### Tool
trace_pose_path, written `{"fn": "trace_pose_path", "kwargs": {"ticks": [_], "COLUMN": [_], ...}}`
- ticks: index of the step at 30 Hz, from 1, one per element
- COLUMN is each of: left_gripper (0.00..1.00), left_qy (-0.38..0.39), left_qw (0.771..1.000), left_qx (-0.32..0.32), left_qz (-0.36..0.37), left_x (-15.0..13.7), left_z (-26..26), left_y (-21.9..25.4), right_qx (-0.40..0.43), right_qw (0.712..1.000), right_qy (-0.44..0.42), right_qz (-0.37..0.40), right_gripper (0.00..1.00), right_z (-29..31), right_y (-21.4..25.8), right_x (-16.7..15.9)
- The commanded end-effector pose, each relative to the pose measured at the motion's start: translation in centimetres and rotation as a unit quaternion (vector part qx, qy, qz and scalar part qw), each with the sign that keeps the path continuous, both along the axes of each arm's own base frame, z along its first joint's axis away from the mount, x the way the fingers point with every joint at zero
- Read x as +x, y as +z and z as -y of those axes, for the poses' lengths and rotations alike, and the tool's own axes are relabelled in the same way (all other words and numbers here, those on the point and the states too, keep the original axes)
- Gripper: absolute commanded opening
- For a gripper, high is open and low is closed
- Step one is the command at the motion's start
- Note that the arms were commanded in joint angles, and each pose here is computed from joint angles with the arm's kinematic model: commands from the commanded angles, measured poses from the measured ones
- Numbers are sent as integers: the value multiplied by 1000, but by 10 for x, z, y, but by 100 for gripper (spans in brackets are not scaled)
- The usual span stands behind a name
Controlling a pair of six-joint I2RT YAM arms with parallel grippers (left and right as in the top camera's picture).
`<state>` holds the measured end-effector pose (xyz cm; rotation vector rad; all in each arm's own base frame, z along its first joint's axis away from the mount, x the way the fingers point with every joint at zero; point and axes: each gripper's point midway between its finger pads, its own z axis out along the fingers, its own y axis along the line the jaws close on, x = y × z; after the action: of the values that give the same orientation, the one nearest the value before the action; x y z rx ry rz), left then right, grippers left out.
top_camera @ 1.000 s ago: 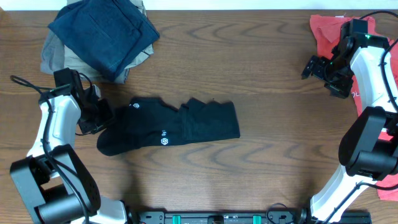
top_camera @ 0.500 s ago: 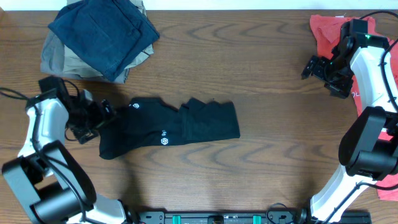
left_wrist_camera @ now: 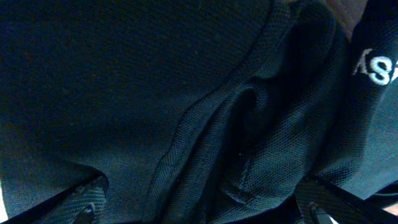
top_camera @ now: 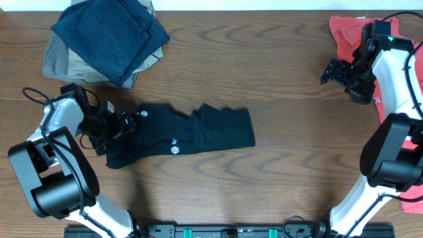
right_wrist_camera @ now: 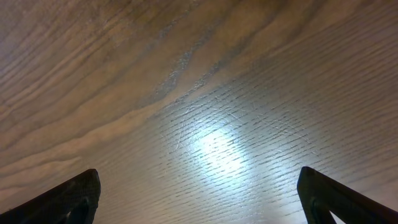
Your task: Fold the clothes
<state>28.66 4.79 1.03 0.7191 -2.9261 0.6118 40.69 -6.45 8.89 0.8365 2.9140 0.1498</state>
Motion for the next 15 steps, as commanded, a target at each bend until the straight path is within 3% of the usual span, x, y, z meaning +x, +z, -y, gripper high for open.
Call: {"fn": "trace_pose_path", "kwargs": {"ticks": [1,11,13,15], "left_gripper": [98,100,85,82], "left_qy": [-11,7,4,-2], "left_qw": [999,999,999,999], "left_qx": [28,38,33,31], "left_qz": [-35,-21,-24,-27], "left_x": [-13,-7,-8,-9], "left_z": [-12,-25,-21,-17], "left_y": [-23,-24,-24,-24], "right_qx": [-5,-5,-5,-5], "right_qw": [1000,1000,1000,1000], "right_qy": [7,7,7,7], "right_qz": [4,4,4,4], "right_gripper": [99,99,99,99], "right_z": [2,2,2,2], "right_y": [1,1,1,1], "right_x": [4,4,4,4]}}
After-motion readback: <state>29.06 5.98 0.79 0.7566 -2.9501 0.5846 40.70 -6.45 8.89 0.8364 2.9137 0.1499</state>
